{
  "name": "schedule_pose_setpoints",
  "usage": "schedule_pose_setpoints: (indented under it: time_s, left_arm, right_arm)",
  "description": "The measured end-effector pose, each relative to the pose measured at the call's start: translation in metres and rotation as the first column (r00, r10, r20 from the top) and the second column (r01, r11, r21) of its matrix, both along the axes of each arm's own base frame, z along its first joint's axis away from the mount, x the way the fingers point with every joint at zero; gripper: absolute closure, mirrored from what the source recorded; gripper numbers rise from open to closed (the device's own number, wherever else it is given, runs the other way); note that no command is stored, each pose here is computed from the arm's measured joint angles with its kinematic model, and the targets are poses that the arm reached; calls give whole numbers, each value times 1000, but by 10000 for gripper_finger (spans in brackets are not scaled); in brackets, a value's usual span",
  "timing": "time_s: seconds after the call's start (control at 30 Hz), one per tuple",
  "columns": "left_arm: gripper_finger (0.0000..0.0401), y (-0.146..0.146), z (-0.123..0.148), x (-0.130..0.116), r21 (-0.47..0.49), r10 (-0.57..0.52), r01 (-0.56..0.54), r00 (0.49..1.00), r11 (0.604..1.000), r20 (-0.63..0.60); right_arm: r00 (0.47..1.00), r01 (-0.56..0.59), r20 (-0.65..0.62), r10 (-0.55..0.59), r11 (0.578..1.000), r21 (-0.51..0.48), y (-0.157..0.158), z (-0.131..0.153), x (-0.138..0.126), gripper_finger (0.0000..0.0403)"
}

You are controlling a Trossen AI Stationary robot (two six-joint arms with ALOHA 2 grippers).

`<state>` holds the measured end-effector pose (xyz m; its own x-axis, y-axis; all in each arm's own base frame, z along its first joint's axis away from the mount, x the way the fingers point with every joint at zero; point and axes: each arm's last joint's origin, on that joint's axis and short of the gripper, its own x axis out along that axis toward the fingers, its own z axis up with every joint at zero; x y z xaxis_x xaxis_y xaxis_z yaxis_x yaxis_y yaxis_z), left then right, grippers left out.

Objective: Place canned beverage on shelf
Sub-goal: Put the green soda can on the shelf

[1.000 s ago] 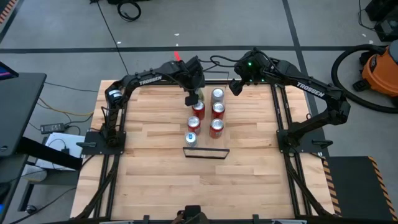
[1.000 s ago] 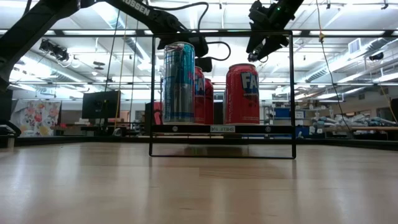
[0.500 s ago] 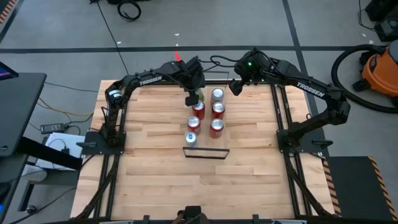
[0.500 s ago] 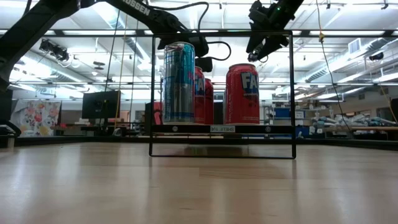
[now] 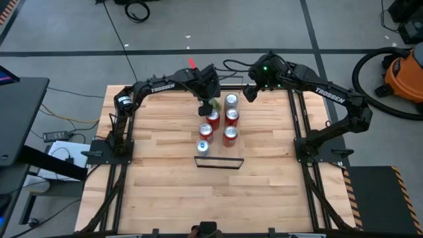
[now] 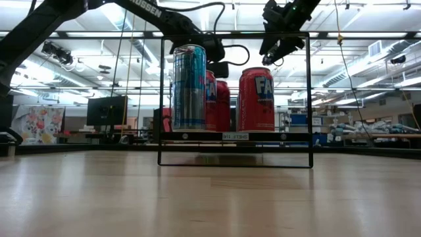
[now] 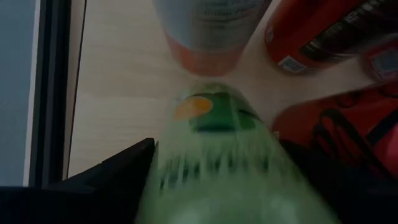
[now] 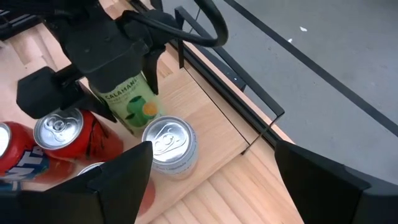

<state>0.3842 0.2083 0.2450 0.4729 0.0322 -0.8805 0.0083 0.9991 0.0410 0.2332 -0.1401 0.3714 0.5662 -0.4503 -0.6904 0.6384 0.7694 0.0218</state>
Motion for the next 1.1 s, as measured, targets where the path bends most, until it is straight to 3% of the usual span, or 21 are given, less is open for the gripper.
schedule_pose_setpoints:
  time_s: [0.4,0.6,1.1]
  left_arm:
    - [64,1,1,-1,42,12,-11,1000,999,-24]
    - [71,5,-1,-7,-8,49,-49,997,999,-55]
    - [71,4,14,-20,-11,110,-111,991,994,-78]
  right_arm:
    - [1000,0,10,0,1000,-6,0,1,1,54]
    - [1000,-8,17,8,1000,-2,0,1,1,54]
    - [999,-33,34,34,999,-13,1,2,3,54]
